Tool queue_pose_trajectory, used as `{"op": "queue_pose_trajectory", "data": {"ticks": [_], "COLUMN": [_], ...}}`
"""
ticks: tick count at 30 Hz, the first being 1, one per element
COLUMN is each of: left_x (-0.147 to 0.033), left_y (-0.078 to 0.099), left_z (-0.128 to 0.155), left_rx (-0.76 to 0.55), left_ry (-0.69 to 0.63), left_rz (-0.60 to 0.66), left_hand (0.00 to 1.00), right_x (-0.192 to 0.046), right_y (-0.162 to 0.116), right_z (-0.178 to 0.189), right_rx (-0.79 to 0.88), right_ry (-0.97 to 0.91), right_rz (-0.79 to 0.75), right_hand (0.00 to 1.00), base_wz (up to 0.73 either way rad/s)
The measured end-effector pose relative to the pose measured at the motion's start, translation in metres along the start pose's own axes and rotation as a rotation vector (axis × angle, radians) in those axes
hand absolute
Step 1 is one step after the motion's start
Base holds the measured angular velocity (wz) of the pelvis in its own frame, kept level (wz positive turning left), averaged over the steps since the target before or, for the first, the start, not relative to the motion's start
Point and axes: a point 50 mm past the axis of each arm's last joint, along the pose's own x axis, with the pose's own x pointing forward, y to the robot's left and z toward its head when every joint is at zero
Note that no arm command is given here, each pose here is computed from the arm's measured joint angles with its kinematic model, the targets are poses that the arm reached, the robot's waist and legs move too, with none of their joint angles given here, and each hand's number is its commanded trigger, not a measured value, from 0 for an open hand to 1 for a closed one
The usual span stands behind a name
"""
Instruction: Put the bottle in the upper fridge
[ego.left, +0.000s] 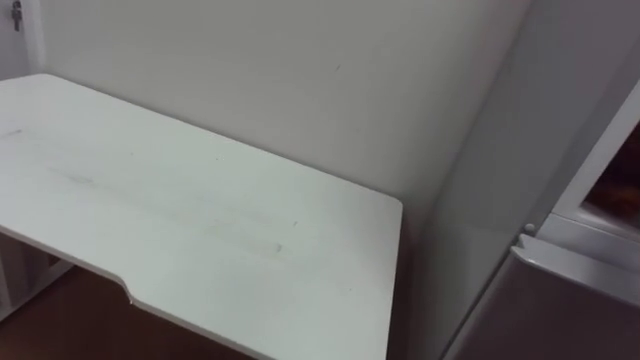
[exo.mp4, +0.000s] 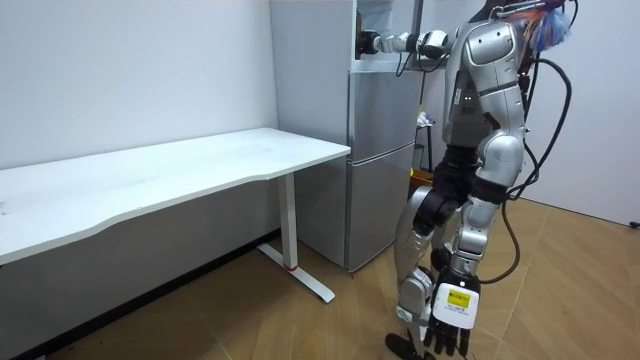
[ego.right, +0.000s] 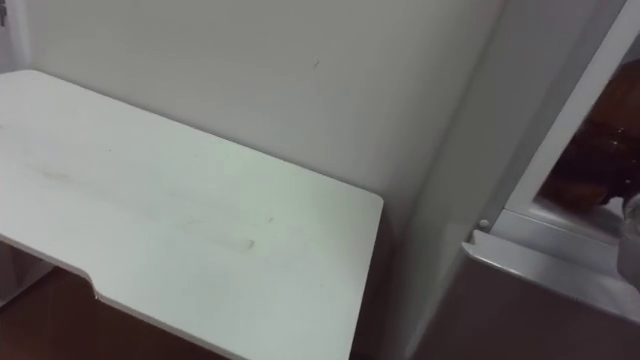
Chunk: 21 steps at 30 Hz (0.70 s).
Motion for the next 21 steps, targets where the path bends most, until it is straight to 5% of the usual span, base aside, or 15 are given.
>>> {"op": "queue_pose_trajectory", "data": {"ticks": [21], "left_x": [0.0002], "left_y": [0.0036], "left_z": [0.0036], "left_rx": [-0.021], "left_ry": [-0.017], "left_rz": [0.015], "left_hand": [0.00], "right_x": [0.0014], "right_y": [-0.0056], "right_z": [-0.0017], "right_rx": [-0.032], "right_ry": [0.009], "right_rz": [0.094], "right_hand": [0.00], "base_wz": [0.00]}}
